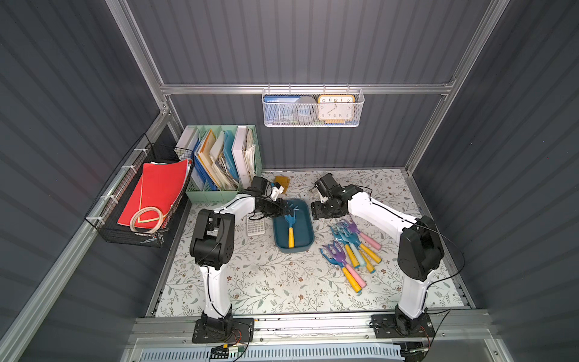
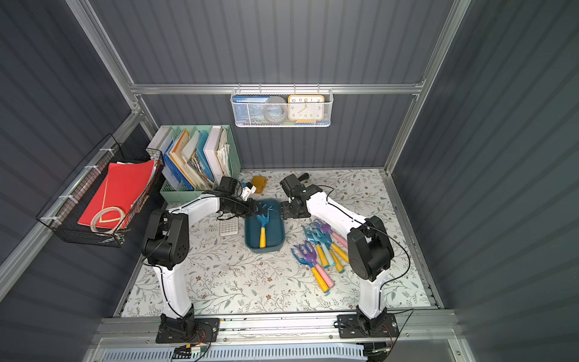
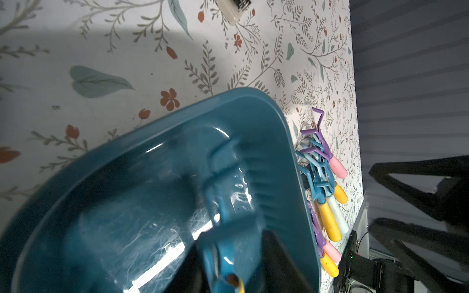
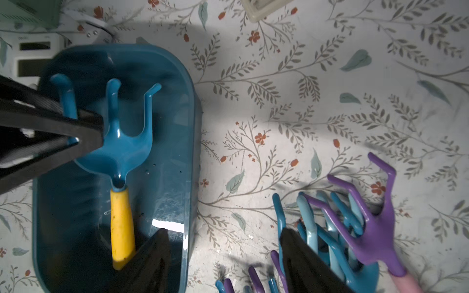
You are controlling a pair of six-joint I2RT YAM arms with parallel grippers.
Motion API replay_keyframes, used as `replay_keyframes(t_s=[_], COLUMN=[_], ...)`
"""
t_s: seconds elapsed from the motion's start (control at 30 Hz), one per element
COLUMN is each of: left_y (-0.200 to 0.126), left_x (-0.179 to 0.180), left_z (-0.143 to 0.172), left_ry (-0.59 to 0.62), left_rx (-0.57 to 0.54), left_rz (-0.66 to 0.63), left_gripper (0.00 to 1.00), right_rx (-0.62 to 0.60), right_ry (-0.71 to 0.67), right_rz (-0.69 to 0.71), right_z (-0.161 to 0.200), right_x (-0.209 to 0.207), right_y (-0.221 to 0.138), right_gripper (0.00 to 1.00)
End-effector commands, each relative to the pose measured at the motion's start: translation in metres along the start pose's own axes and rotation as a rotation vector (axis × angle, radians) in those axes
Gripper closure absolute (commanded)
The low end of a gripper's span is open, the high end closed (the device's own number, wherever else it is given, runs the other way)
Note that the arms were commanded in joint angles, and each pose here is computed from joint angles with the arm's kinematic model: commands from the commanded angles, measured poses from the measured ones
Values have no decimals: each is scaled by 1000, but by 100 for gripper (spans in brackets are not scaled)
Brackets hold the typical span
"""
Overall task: Put the rake into the storage box
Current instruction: Place the rake in the storage box, then pick up the rake at the center of the board.
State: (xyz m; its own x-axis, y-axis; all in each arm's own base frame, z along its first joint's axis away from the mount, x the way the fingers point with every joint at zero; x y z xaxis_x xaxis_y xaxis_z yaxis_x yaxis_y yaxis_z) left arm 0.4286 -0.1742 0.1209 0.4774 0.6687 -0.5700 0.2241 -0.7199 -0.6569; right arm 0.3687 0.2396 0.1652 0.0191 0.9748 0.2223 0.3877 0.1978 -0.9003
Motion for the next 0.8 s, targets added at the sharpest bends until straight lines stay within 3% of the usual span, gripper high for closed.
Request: replay_keyframes(t_s=[0.0, 0.07, 0.23, 0.47, 0.6, 0.77], left_y=[0, -3, -19, -34, -31, -28], left_x=[2, 1, -12, -9, -8, -6], left_z=[-1, -6, -31, -63, -64, -61], left_ry=[21, 20, 15, -50, -73, -71], left_rx=[17, 6, -44, -180, -189, -178], left_rz=[-14, -30, -32, -143, -124, -121], left_gripper=[40, 36, 38, 35, 35, 35], right_rx=[110, 169, 265, 368, 399, 338], right_ry=[-4, -16, 27, 72, 82, 106], right_rz=[42, 34, 85, 88, 100, 130], right_z=[32, 54, 103, 158, 172, 165], right_x=[-17, -27, -60, -78, -78, -81], right_y=[-1, -5, -21, -19, -8, -1], right_gripper=[28, 28, 30, 35, 50, 55])
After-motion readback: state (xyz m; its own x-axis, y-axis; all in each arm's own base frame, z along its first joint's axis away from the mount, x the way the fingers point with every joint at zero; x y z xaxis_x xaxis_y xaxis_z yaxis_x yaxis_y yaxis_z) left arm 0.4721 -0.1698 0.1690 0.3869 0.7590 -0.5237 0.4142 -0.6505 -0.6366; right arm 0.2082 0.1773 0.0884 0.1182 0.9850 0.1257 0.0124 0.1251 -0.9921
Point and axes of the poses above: each gripper's point midway between its finger pads, its own y axis out along the fingers, its own x axis along the line the jaws close on, z = x × y, the point moved 5 cm from there along -y, back along the fingers, and after that the axes turned 13 degrees about y, right-handed, at the moved point
